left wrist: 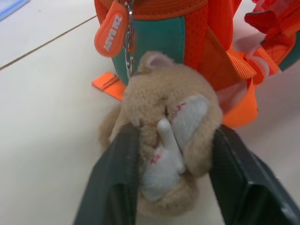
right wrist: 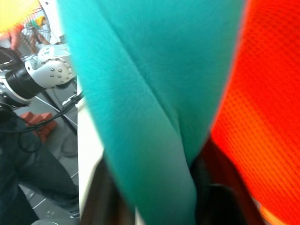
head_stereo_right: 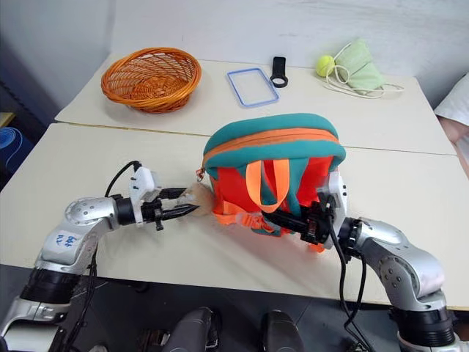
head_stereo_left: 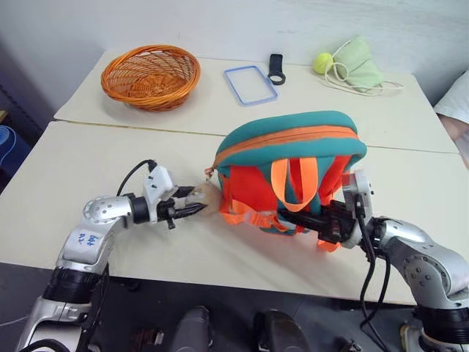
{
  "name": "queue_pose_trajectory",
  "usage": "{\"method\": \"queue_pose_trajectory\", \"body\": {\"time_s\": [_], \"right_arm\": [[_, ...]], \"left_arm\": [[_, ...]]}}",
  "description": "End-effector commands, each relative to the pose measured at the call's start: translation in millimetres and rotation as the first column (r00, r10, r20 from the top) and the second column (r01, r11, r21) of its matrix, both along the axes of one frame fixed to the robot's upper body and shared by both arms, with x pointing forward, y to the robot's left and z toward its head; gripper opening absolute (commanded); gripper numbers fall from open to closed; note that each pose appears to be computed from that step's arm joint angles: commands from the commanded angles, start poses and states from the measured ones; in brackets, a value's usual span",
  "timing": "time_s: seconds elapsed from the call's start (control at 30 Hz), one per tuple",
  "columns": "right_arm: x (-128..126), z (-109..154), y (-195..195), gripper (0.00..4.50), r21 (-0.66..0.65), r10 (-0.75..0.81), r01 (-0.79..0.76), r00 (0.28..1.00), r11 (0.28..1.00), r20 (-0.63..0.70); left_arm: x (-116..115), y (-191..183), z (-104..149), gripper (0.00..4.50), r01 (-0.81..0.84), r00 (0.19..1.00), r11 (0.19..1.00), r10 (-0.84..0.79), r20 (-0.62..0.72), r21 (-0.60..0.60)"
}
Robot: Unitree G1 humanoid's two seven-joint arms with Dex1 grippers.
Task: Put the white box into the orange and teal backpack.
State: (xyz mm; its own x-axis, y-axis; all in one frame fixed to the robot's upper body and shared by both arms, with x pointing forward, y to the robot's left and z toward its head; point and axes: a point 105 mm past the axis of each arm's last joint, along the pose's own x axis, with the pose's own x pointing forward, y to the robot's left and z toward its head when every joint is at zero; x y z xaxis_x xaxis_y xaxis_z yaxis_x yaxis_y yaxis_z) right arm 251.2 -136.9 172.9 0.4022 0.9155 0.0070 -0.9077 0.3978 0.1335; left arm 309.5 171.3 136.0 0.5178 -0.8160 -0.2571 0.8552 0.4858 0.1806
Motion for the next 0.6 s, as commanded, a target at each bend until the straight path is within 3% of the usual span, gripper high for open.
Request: {"method": "queue_pose_trajectory", "body": {"time_s": [0.03,0.13,0.2,0.4,0.53,0.6], "right_arm": [[-10,18,-27,2.66,-0.033,-0.06,0.064,0.993,0.997,0.104],[-6,24,-71,3.67,0.002,-0.228,0.228,0.972,0.974,0.059],[-13,15,-106,4.34,-0.131,-0.275,0.287,0.956,0.949,0.103],[-22,-6,-197,4.43,-0.421,-0.334,0.419,0.906,0.805,0.261],[-15,-11,-217,4.43,-0.452,-0.321,0.476,0.868,0.755,0.378],[-9,-14,-216,4.43,-0.397,-0.36,0.498,0.855,0.771,0.373]], "left_arm": [[-15,25,16,3.4,-0.017,0.999,1.0,0.017,0.033,-0.017],[-24,59,15,4.3,-0.086,0.993,0.994,0.079,0.092,0.067],[-29,83,10,4.5,-0.16,0.982,0.981,0.148,0.114,0.108],[-47,116,-1,4.5,-0.27,0.958,0.946,0.245,0.152,0.179],[-56,122,-7,4.5,-0.278,0.957,0.94,0.253,0.142,0.197],[-56,122,-9,4.5,-0.278,0.957,0.933,0.248,0.151,0.231]]}}
